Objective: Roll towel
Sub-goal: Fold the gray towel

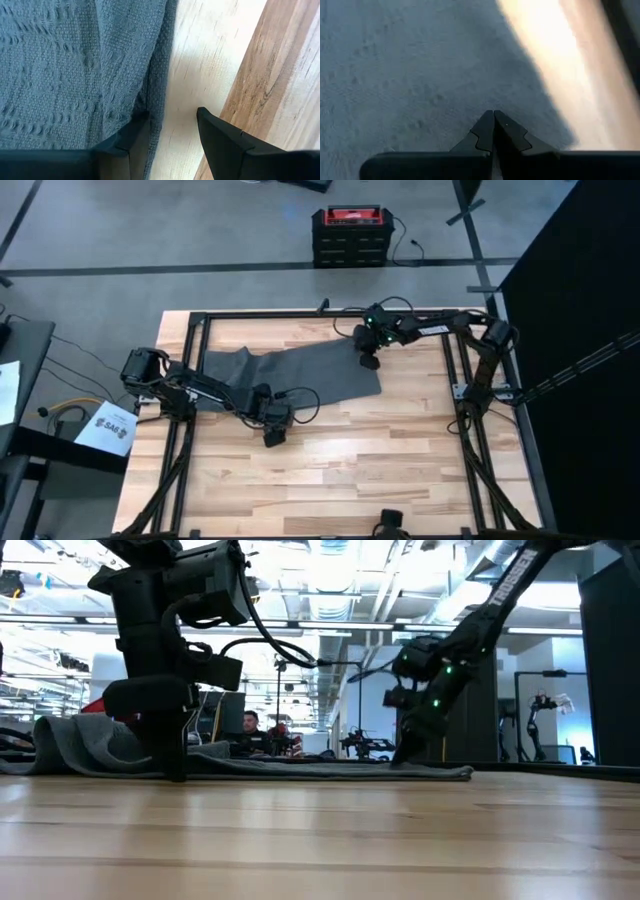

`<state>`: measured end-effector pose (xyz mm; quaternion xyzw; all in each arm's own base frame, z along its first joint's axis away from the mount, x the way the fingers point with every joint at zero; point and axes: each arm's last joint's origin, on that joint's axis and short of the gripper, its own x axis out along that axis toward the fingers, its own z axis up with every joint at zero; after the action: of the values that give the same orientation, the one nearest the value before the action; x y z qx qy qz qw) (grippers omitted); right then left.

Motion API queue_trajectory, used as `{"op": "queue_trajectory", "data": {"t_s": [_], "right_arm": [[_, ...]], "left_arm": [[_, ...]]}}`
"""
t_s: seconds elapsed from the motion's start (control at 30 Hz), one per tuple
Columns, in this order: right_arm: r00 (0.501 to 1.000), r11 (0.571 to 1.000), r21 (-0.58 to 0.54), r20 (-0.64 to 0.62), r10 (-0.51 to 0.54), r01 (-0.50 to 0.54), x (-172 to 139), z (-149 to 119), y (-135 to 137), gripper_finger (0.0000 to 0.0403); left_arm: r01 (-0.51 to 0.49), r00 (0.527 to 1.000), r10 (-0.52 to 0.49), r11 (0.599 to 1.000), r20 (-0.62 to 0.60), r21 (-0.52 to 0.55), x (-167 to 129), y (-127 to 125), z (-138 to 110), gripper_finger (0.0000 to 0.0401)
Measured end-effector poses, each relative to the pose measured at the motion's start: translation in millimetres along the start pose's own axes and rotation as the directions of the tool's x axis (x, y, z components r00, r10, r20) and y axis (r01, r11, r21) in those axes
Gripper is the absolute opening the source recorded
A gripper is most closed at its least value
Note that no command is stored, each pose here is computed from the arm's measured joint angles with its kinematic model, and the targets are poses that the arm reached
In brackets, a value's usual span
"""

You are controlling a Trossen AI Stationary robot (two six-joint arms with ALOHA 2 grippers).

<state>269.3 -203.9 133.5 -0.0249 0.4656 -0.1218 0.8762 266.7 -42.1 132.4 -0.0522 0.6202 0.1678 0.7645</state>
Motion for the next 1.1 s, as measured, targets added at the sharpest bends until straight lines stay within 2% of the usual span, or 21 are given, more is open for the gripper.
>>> {"op": "queue_trajectory", "data": {"t_s": [0.13, 0.23, 0.33, 0.5, 0.7, 0.9, 1.1], "right_arm": [[0.999, 1.000, 0.009, 0.052, -0.003, 0.003, -26.0, 13.5, 4.7, 0.0000], [0.996, 0.997, 0.001, 0.061, 0.071, -0.072, -32.7, 9.2, 20.0, 0.0000], [0.976, 0.984, -0.018, 0.122, 0.178, -0.177, -30.6, 2.6, 39.8, 0.0000], [0.963, 0.971, -0.035, 0.129, 0.237, -0.235, -18.4, -12.7, 72.8, 0.0000], [0.979, 0.979, -0.029, 0.026, 0.202, -0.201, -15.0, -24.9, 109.3, 0.0000], [0.984, 0.986, 0.007, -0.052, 0.169, -0.169, -17.4, -35.7, 146.8, 0.0000], [0.976, 0.985, 0.078, -0.145, 0.163, -0.153, -33.9, -46.0, 175.5, 0.0000]], "left_arm": [[-0.023, 0.999, 0.023, 1.000, 0.023, -0.001, 0.0, 0.6, 1.4, 0.0152], [-0.023, 0.999, 0.022, 1.000, 0.035, 0.001, 0.1, 0.7, 2.5, 0.0152], [-0.028, 0.998, 0.028, 1.000, 0.051, 0.001, 0.0, 0.5, 3.7, 0.0152], [-0.046, 0.995, 0.045, 0.999, 0.091, 0.003, -5.6, -0.7, 10.8, 0.0153], [-0.049, 0.968, 0.056, 0.998, 0.243, -0.036, -35.9, -1.9, 30.2, 0.0153], [-0.080, 0.923, 0.113, 0.991, 0.367, -0.105, -56.1, 5.1, 36.3, 0.0153], [-0.115, 0.935, 0.170, 0.976, 0.312, -0.187, -54.8, 15.1, 32.6, 0.0153]]}}
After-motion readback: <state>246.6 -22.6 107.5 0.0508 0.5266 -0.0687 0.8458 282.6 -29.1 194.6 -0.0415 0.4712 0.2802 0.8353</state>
